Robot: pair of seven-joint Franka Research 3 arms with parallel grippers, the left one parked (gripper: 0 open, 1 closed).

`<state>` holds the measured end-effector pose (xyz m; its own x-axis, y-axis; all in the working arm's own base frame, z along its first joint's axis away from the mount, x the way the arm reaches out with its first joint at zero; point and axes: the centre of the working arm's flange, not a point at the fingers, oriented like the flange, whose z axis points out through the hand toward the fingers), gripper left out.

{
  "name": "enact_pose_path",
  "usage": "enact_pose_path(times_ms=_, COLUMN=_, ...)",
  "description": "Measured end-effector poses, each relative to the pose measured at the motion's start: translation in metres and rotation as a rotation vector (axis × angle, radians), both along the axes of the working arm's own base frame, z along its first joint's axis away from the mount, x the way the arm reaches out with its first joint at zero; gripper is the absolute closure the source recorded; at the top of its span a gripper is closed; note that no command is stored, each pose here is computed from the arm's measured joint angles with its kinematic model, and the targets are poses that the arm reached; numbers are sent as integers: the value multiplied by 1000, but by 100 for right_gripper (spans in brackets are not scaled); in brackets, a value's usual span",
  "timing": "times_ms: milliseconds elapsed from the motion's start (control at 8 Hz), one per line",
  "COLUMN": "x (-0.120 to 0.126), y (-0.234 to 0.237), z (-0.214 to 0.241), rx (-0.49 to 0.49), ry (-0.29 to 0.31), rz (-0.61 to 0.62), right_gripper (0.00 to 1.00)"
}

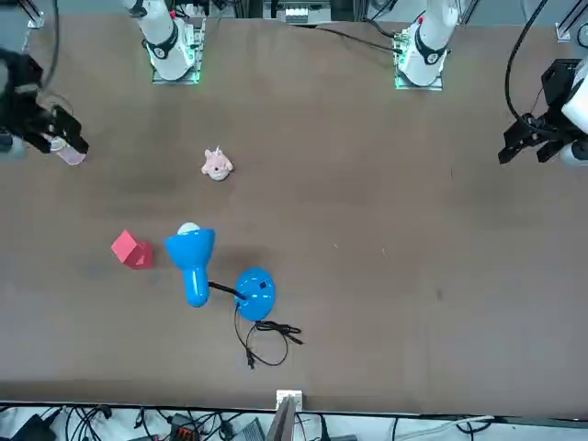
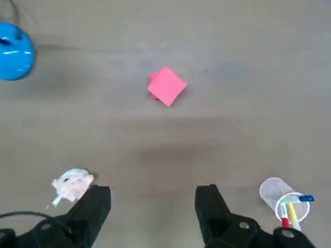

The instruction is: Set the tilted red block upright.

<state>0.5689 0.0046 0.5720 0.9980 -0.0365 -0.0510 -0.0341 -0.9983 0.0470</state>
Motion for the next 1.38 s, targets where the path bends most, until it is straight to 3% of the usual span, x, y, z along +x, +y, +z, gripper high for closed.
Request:
enact_pose_path(times_ms=375, x=47, y=-3, z=-89, rx=-36, ry=32, rz=-141, right_gripper=0)
enact_pose_path(times_ms=625, x=66, y=-8, z=-134, rx=-50, ry=-16, rz=-289, right_gripper=0)
enact_pose_path(times_ms=1000, x=76, y=-9, z=-188, rx=-67, ry=-50, rz=-552, right_gripper=1)
enact_pose_path(times_ms=1375, x=76, y=-35, z=-216, rx=-11, ry=-57, rz=-687, right_gripper=1)
